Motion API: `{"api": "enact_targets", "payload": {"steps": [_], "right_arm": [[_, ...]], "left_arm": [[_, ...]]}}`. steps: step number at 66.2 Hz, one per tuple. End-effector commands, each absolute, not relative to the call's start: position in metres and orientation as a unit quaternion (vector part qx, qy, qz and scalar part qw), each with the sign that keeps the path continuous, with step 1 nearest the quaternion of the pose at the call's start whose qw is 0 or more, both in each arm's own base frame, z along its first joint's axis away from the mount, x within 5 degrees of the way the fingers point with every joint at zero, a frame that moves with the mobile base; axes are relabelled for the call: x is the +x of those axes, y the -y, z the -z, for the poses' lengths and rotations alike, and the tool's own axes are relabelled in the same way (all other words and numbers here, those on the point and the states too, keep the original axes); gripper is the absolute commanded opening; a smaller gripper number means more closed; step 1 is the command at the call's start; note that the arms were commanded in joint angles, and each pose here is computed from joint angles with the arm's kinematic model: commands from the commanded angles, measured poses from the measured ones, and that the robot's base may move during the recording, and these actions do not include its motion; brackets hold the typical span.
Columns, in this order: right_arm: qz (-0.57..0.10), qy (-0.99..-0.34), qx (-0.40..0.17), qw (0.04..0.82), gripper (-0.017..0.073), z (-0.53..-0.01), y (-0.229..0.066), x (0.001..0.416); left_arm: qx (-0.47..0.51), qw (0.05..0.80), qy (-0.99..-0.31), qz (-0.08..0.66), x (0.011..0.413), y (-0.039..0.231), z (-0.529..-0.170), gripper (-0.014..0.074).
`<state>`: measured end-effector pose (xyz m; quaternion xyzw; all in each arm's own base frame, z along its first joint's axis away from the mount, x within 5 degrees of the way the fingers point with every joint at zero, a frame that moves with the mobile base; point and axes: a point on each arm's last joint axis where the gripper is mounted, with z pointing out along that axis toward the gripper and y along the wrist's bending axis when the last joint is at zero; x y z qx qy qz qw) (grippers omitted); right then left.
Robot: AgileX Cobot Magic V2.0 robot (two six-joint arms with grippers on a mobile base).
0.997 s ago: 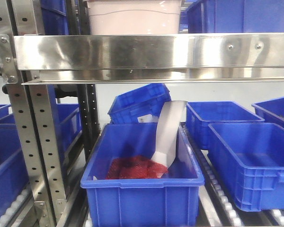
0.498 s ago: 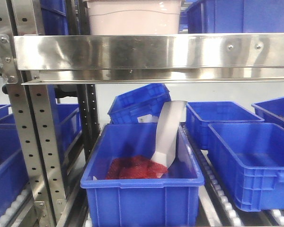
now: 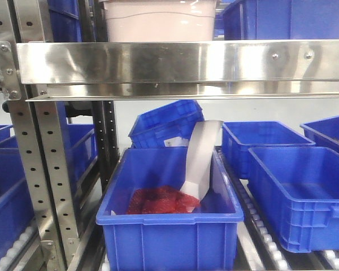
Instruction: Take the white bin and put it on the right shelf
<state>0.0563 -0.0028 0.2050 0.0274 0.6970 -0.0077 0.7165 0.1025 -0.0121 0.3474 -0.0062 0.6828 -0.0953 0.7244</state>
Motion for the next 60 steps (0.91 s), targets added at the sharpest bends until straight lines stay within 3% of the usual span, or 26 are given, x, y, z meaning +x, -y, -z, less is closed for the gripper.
{"api": "enact_targets", "payload": {"steps": [1,60], "right_arm": [[0.014,-0.647,0.023,0.762,0.0066,-0.2132,0.0029,0.054],[0.007,-0.644,0.01,0.765,0.0066,-0.2128,0.0013,0.0541]], "left_arm": [[-0.018,0.75,-0.655,0.093,0.1014,0.0097,-0.3608,-0.0117],[-0.016,0.747,-0.658,0.094,0.102,0.0102,-0.3599,-0.0117]]}}
